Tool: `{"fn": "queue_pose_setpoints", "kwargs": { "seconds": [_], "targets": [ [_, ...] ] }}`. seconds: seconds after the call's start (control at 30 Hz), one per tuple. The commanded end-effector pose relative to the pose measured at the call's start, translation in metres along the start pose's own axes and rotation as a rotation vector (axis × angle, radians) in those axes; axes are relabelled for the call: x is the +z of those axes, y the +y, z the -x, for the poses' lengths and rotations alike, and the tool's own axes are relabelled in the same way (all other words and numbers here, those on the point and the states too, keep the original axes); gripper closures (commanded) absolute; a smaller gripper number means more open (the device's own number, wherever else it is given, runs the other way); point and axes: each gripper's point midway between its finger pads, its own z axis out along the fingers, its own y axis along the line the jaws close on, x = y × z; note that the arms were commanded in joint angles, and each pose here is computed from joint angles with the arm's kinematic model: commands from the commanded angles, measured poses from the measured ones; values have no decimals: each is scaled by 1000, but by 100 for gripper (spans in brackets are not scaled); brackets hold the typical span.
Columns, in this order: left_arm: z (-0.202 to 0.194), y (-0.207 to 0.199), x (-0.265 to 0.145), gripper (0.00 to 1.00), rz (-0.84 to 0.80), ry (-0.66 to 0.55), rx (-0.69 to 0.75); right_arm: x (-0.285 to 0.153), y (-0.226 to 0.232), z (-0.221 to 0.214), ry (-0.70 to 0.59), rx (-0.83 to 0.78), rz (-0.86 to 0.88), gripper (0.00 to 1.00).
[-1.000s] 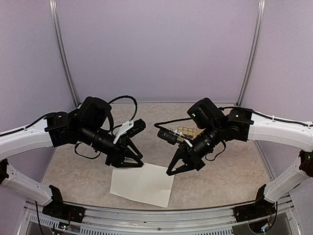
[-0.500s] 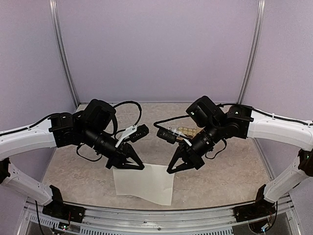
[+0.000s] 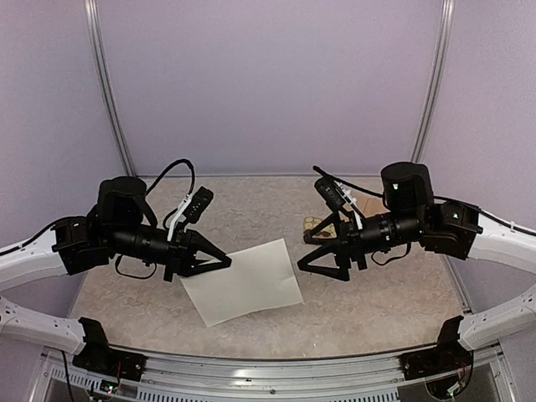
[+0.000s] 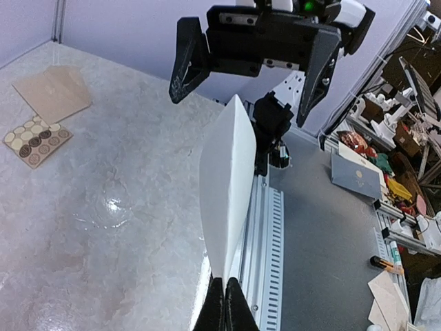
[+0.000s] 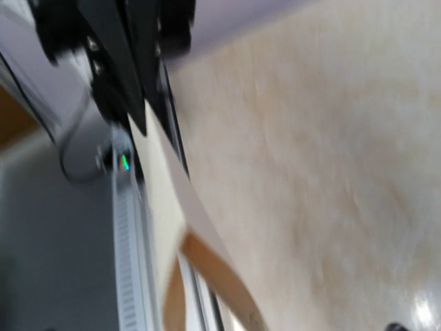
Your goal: Place the letter into the envelope and seal it
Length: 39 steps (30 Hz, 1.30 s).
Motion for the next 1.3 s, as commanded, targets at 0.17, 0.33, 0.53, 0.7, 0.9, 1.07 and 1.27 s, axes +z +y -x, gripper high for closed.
{"fn": "queue_pose_setpoints", "kwargs": {
  "seconds": [0.17, 0.33, 0.53, 0.7, 0.9, 1.07, 1.27],
  "targets": [
    [57, -20, -35, 100, -37, -372, 22, 4, 4, 44, -313, 18, 65, 1],
    [56, -20, -34, 100, -48, -378, 15, 19, 21, 44, -270, -4, 164, 4],
    [47, -16, -27, 100, -49, -333, -13, 21, 30, 51, -271, -24, 210, 77],
    [37, -12, -20, 85, -46, -248, -35, 20, 26, 50, -218, -56, 161, 100],
    [24, -12, -13, 76, -64, -157, -59, 24, 27, 40, -80, -85, 159, 100],
    [22, -10, -11, 57, -55, -124, -56, 27, 25, 30, 6, -82, 151, 100],
    [24, -9, -10, 64, -46, -93, -43, 31, 22, 23, 62, -72, 148, 100]
  ]
}}
